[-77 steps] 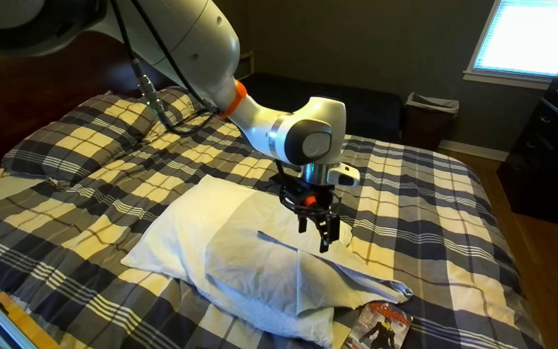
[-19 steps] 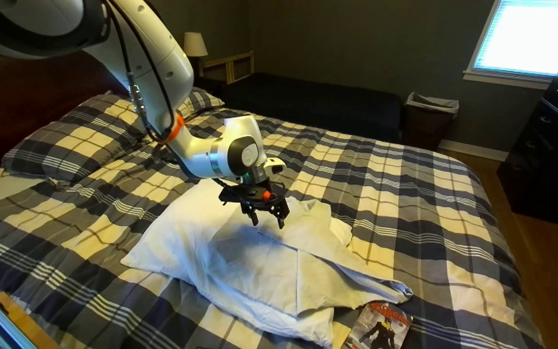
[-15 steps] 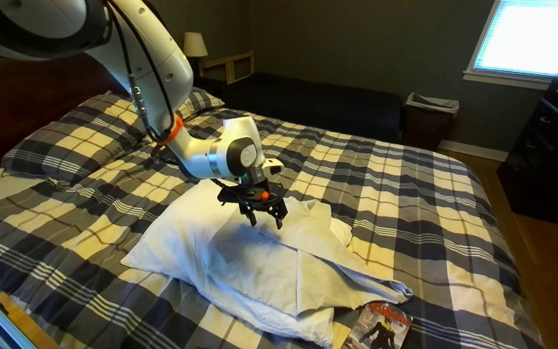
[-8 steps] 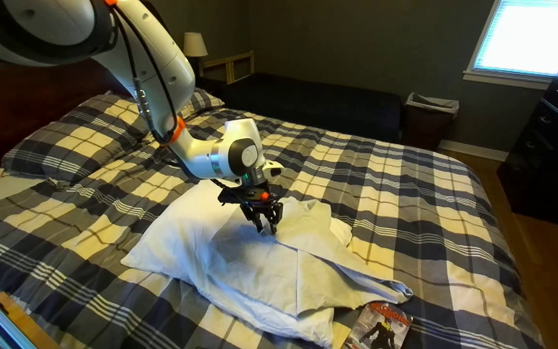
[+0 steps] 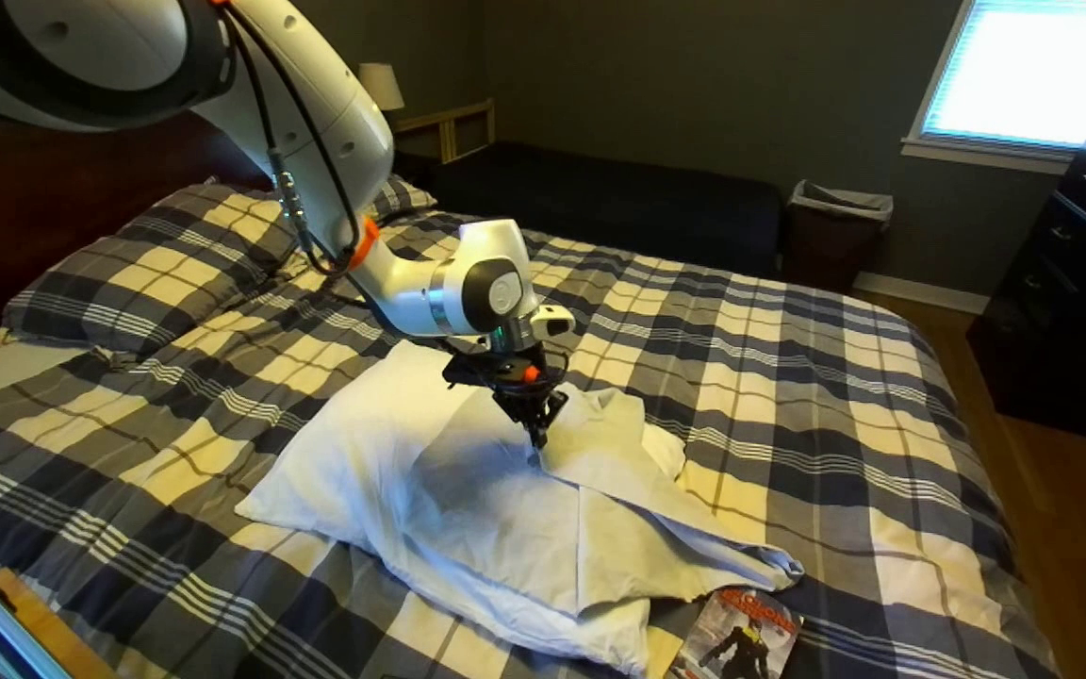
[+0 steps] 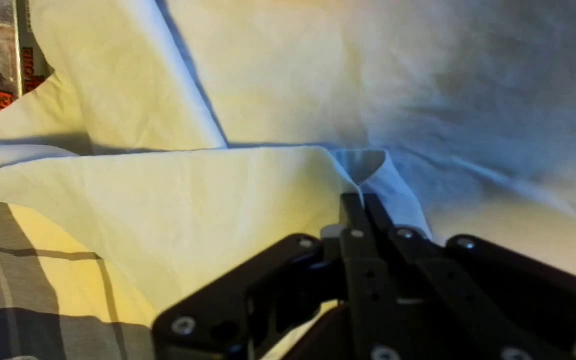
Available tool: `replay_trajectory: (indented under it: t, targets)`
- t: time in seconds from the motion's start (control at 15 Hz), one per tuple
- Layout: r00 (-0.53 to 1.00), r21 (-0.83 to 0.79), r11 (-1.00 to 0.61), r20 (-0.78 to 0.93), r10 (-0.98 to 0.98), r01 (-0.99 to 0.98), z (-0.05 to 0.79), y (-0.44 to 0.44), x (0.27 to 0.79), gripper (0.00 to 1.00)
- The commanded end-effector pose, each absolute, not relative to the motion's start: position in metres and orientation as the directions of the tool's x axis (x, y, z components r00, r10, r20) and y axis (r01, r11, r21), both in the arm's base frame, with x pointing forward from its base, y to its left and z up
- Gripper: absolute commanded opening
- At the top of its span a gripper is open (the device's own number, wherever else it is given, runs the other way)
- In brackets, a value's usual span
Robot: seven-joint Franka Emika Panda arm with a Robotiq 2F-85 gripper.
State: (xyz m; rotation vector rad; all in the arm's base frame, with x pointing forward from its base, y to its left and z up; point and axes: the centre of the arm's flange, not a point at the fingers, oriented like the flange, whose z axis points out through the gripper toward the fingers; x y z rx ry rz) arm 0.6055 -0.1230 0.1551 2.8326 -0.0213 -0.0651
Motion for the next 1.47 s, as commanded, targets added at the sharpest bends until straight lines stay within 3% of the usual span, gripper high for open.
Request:
replay_trajectory:
  t: [0.0, 0.27, 0.67, 1.4]
  targets:
    - [0.988, 0.264, -0.952, 0.035, -0.15, -0.154, 0.182, -0.165, 0.621, 0.01]
    - [0.955, 0.215, -0.933, 0.123, -0.268, -0.29, 0.211, -0.208, 0.634, 0.01]
    - [0.961, 0.229, -0.935, 0.122, -0.248, -0.271, 0.214, -0.21, 0.632, 0.01]
    - [0.81, 0.15, -0.811, 0.29, -0.51, -0.565, 0.235, -0.307, 0.713, 0.01]
